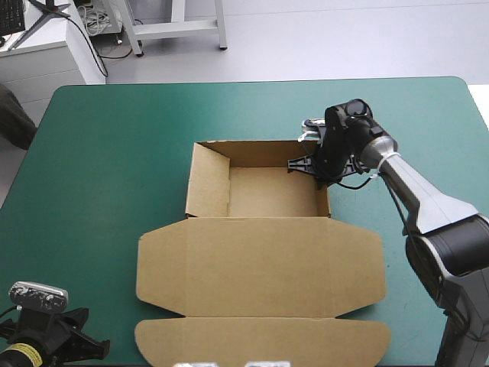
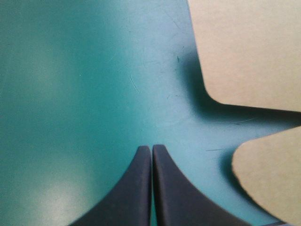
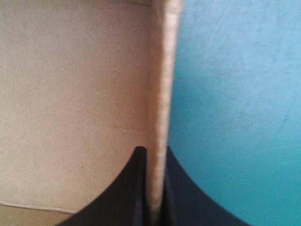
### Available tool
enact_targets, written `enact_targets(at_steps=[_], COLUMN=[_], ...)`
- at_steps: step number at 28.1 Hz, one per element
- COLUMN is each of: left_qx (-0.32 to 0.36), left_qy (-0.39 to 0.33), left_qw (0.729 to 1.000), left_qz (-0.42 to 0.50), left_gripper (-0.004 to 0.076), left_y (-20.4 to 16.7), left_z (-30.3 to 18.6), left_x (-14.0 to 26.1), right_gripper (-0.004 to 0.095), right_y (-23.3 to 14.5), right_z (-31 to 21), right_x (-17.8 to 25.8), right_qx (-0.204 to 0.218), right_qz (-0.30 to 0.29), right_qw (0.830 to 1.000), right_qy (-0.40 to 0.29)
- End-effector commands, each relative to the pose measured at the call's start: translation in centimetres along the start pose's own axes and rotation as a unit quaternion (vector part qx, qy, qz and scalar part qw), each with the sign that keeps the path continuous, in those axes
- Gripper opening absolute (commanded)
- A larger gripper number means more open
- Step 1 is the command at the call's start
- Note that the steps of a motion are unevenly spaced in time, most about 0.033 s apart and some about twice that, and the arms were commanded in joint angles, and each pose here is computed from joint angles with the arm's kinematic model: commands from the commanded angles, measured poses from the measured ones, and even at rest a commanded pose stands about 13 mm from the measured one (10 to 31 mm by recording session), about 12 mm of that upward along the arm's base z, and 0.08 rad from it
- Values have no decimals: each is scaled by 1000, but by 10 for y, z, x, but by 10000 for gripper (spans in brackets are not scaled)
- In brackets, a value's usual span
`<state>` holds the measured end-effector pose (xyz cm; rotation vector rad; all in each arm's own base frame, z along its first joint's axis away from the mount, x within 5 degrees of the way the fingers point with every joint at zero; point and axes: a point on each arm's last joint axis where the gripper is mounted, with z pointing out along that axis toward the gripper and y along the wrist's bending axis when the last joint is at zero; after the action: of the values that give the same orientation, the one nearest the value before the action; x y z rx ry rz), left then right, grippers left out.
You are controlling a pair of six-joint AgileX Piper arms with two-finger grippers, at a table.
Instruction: Fold the box
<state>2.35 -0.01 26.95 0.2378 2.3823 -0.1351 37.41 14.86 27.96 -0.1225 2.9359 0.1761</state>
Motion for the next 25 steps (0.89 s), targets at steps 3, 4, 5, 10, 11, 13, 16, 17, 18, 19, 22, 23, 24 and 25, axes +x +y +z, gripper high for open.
enact_targets(at_steps=[3,4,5,10,11,13,16,17,18,19,22,23,24,25], left_qx=[3,4,4,4,4,4,4,4,4,4,4,4,4,4], left_qy=[-39,-39,-39,-39,-39,-39,-39,-39,-39,-39,-39,-39,-39,-39], left_qw=[999,999,999,999,999,999,999,999,999,999,999,999,999,999], left_qz=[-5,-5,-5,-5,-5,-5,-5,-5,-5,-5,-5,-5,-5,-5], left_gripper=[-10,-10,-10,-10,-10,-10,-10,-10,-10,-10,-10,-10,-10,-10], left_y=[0,-1,-1,-1,-1,-1,-1,-1,-1,-1,-1,-1,-1,-1], left_z=[-5,-5,-5,-5,-5,-5,-5,-5,-5,-5,-5,-5,-5,-5], left_x=[-10,-10,-10,-10,-10,-10,-10,-10,-10,-10,-10,-10,-10,-10], right_gripper=[-5,-5,-5,-5,-5,-5,-5,-5,-5,-5,3,32,81,150], right_y=[-89,-109,-129,-227,-245,-271,-309,-316,-322,-327,-336,-337,-338,-337], right_z=[-70,-76,-83,-106,-109,-115,-124,-125,-127,-129,-131,-131,-131,-131], right_x=[-4,-3,-1,20,26,38,59,64,67,71,78,80,80,79], right_qx=[29,37,45,94,108,130,148,156,162,171,182,182,180,176], right_qz=[56,73,91,172,189,212,266,275,283,287,299,301,306,315], right_qw=[995,993,991,975,970,963,947,943,939,936,932,931,929,927], right_qy=[-77,-84,-92,-108,-107,-105,-106,-106,-107,-106,-101,-99,-100,-103])
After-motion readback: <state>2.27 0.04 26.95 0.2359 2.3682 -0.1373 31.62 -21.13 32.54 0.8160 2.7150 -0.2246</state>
